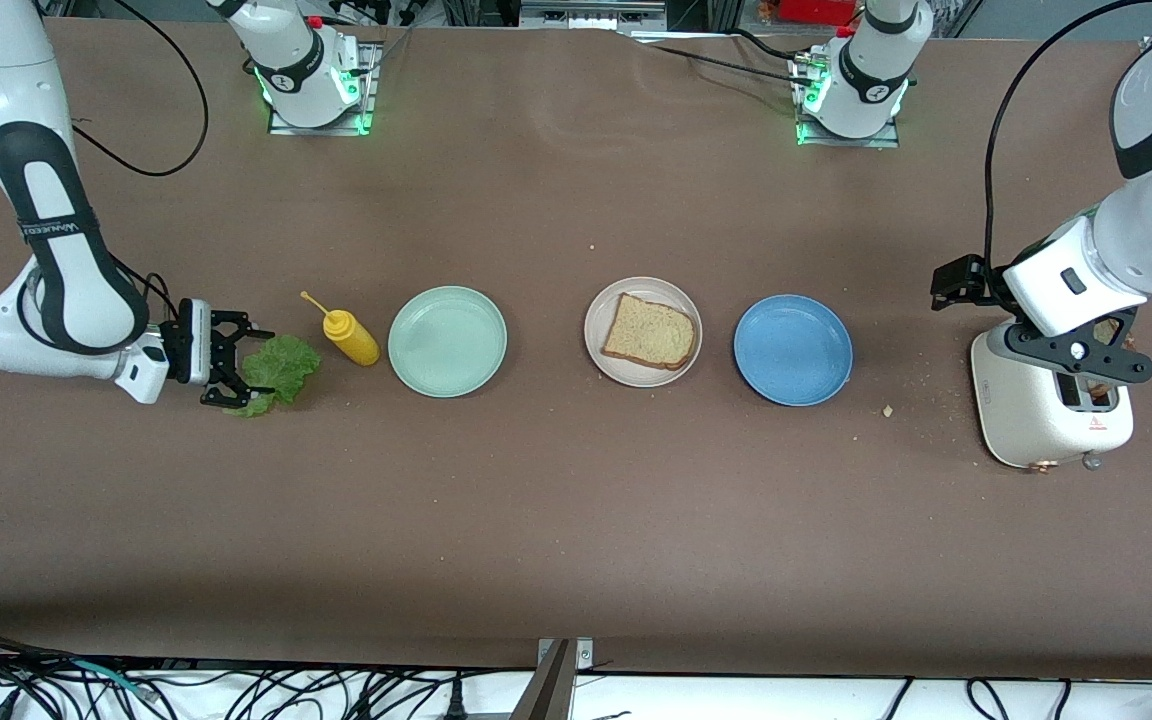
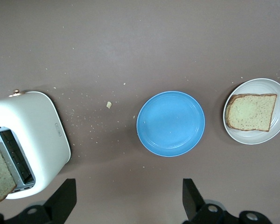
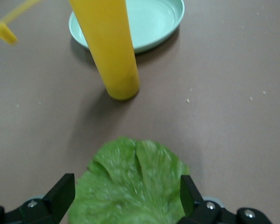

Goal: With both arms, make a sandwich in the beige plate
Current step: 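Grasp the green lettuce leaf with the right gripper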

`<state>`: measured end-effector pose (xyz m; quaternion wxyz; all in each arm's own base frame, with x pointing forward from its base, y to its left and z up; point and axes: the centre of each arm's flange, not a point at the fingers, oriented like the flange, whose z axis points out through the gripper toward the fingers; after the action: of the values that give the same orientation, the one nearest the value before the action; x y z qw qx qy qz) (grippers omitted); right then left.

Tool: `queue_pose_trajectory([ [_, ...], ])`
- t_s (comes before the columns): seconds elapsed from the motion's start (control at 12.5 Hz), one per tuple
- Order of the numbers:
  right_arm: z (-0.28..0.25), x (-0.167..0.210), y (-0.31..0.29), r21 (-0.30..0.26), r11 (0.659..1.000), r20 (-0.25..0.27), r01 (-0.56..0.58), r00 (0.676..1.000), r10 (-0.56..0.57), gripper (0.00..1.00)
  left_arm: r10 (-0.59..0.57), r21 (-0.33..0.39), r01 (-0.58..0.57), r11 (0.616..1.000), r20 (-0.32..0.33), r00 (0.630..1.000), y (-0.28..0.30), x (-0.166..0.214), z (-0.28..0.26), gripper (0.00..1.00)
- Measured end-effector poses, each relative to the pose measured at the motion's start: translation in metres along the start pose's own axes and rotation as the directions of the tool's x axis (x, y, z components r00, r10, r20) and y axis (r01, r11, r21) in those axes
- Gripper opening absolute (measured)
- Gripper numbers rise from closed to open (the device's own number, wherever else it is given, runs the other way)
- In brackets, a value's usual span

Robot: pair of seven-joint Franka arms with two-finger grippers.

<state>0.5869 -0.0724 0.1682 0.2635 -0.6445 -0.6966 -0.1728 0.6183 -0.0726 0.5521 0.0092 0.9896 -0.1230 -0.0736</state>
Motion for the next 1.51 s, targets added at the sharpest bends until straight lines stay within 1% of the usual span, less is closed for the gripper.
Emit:
queue_pose_trajectory([
  [0.16, 0.017, -0.013, -0.002, 0.009, 1.0, 0.007, 0.005, 1.0, -0.005, 1.0, 0.0, 0.0, 0.0, 1.0, 0.0, 1.0, 0.0, 0.0, 0.0, 1.0],
  [0.32, 0.023, -0.017, -0.001, 0.003, 1.0, 0.012, 0.019, 1.0, -0.019, 1.0, 0.0, 0.0, 0.0, 1.0, 0.0, 1.0, 0.0, 0.0, 0.0, 1.0],
  [0.4, 0.022, -0.017, 0.0, -0.002, 1.0, 0.015, 0.02, 1.0, -0.02, 0.93, 0.0, 0.0, 0.0, 1.0, 0.0, 1.0, 0.0, 0.0, 0.0, 1.0],
  [0.48, 0.022, -0.018, 0.0, -0.003, 1.0, 0.016, 0.021, 1.0, -0.021, 0.92, 0.0, 0.0, 0.0, 1.0, 0.0, 1.0, 0.0, 0.0, 0.0, 1.0],
  [0.56, 0.02, -0.018, 0.001, -0.009, 1.0, 0.021, 0.03, 0.999, -0.03, 0.81, 0.0, 0.0, 0.0, 1.0, 0.0, 1.0, 0.0, 0.0, 0.0, 1.0],
  [0.72, 0.012, -0.02, 0.003, -0.022, 0.997, 0.031, 0.073, 0.997, -0.072, 0.54, 0.0, 0.0, 0.0, 1.0, 0.0, 1.0, 0.0, 0.0, 0.0, 1.0],
  [0.8, 0.005, -0.02, 0.005, -0.032, 0.996, 0.04, 0.084, 0.996, -0.083, 0.45, 0.0, 0.0, 0.0, 1.0, 0.0, 1.0, 0.0, 0.0, 0.0, 1.0],
  [0.96, -0.016, -0.017, 0.013, -0.051, 0.993, 0.077, 0.106, 0.992, -0.102, 0.22, 0.0, 0.0, 0.0, 1.0, 0.0, 1.0, 0.0, 0.0, 0.0, 1.0],
  [1.04, -0.03, -0.012, 0.017, -0.052, 0.993, 0.107, 0.107, 0.989, -0.101, 0.18, 0.0, 0.0, 0.0, 1.0, 0.0, 1.0, 0.0, 0.0, 0.0, 1.0],
  [1.2, -0.068, 0.013, 0.019, -0.048, 0.996, 0.152, 0.081, 0.986, -0.073, 0.15, 0.0, 0.0, 0.0, 1.0, 0.0, 1.0, 0.0, 0.0, 0.0, 1.0],
  [1.36, -0.116, 0.054, 0.01, -0.033, 0.999, 0.18, 0.007, 0.984, -0.001, 0.1, 0.0, 0.0, 0.0, 1.0, 0.0, 1.0, 0.0, 0.0, 0.0, 1.0],
  [1.51, -0.153, 0.099, -0.002, -0.032, 0.998, 0.204, -0.059, 0.977, 0.065, 0.1, 0.0, 0.0, 0.0, 1.0, 0.0, 1.0, 0.0, 0.0, 0.0, 1.0],
])
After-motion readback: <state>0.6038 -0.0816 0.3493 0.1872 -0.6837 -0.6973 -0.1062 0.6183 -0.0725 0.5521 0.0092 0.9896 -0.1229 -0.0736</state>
